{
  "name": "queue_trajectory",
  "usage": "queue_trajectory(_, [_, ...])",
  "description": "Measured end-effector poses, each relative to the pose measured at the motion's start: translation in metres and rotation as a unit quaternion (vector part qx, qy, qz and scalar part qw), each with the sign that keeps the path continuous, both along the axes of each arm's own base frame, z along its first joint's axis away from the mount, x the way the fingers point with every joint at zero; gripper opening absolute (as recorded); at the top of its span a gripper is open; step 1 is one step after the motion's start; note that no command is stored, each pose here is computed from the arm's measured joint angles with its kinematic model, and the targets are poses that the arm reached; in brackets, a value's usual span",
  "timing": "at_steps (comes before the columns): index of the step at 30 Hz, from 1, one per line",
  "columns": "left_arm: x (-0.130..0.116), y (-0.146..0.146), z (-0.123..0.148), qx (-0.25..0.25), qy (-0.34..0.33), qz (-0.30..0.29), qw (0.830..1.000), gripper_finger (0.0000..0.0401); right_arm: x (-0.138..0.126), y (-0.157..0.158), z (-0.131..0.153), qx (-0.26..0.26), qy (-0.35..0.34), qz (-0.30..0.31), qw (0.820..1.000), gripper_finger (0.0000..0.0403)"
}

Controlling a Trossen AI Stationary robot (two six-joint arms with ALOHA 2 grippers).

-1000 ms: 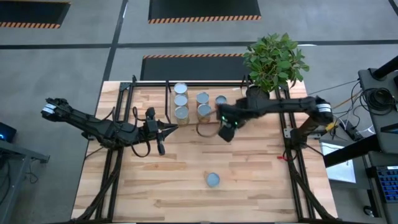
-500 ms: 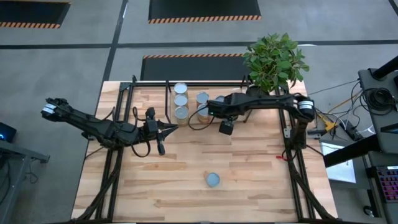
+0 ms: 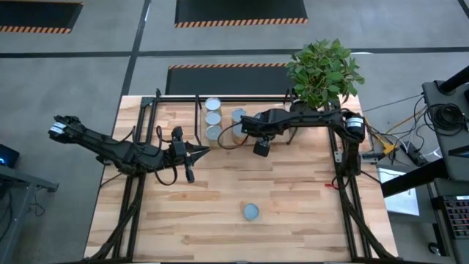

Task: Pick and place cans onto a shelf
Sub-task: Put the canned mixed fruits on the shelf

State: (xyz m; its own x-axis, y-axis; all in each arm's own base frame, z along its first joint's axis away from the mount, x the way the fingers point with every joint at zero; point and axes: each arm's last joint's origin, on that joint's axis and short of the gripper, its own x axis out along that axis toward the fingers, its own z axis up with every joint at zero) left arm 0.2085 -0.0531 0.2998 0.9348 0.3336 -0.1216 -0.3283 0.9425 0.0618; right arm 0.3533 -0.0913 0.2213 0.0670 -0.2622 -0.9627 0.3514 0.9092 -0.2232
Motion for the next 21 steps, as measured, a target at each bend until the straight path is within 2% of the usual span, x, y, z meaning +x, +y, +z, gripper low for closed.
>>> queue_trajectory(12, [0.0, 0.0, 0.0, 0.008, 0.003, -0.001, 1.0, 0.0015, 0.001, -0.007, 0.003, -0.016, -0.015, 0.001, 1.0, 0.0342])
queue_trajectory(21, [0.0, 0.0, 0.0, 0.016, 0.006, -0.002, 1.0, 0.0015, -0.004, -0.006, 0.018, -0.022, -0.037, 0.001, 0.999, 0.0343])
